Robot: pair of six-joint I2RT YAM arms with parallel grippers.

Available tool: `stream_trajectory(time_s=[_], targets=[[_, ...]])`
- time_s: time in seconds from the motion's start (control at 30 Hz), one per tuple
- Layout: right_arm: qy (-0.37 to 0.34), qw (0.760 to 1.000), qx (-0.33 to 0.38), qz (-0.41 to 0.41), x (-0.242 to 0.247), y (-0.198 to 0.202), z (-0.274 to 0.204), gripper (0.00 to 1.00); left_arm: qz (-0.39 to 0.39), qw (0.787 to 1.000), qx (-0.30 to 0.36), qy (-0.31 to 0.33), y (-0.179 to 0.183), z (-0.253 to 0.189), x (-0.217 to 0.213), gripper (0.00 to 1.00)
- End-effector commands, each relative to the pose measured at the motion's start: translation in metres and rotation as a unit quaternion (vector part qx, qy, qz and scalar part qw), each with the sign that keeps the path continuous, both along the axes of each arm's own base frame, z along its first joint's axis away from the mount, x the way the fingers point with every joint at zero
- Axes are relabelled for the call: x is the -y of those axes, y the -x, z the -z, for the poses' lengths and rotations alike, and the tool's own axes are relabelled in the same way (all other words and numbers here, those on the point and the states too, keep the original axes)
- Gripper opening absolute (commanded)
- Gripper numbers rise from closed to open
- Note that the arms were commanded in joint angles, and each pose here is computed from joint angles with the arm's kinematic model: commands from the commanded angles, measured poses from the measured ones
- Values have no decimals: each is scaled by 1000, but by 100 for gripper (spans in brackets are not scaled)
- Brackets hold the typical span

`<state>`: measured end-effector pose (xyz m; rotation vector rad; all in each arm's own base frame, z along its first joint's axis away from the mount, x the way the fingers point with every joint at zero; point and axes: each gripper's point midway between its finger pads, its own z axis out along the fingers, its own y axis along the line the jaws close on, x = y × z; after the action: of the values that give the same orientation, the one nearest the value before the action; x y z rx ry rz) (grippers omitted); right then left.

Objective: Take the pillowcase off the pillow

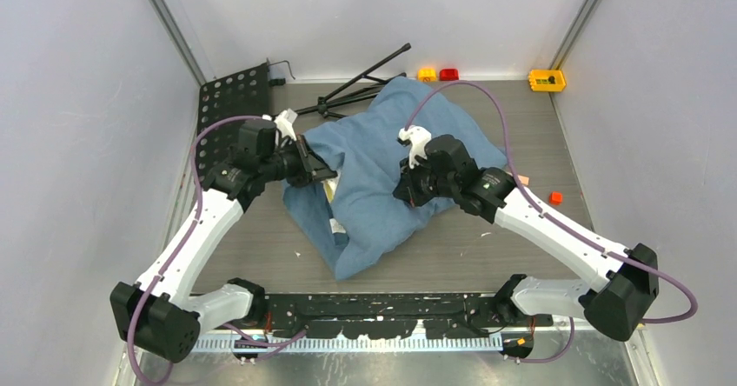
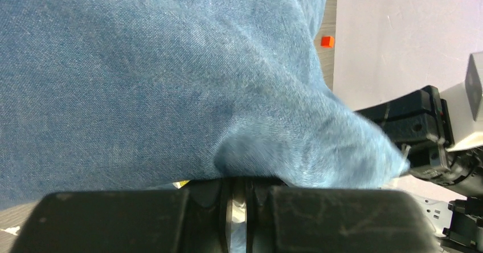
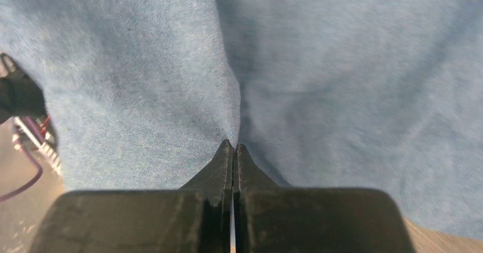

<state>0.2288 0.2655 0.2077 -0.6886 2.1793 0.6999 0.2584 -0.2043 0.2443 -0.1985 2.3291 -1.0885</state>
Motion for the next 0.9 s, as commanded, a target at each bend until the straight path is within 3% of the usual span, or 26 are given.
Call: stream_trajectory(time_s=[0.0, 0.1, 0.27, 0.47, 0.57, 0.7, 0.87], targets=[[2, 995, 24, 98, 26, -28, 1, 0, 20, 999, 36, 21, 5, -22, -4, 0], [30, 982, 32, 184, 56, -51, 12, 0, 15, 999, 33, 21, 6, -19, -10, 0], [95, 941, 11, 325, 115, -81, 41, 0, 18, 999, 22, 16, 12, -16, -16, 0], [136, 897, 10, 421, 162, -94, 54, 0, 13, 1000, 23, 15, 14, -19, -24, 0], [118, 921, 3, 371, 147, -88, 44, 5, 11, 1000, 23, 16, 12, -18, -25, 0], [50, 967, -13, 250, 105, -64, 16, 51, 13, 999, 18, 25, 9, -16, -22, 0], [27, 993, -12, 111, 62, -19, -14, 64, 7, 999, 19, 40, -1, -19, -18, 0]])
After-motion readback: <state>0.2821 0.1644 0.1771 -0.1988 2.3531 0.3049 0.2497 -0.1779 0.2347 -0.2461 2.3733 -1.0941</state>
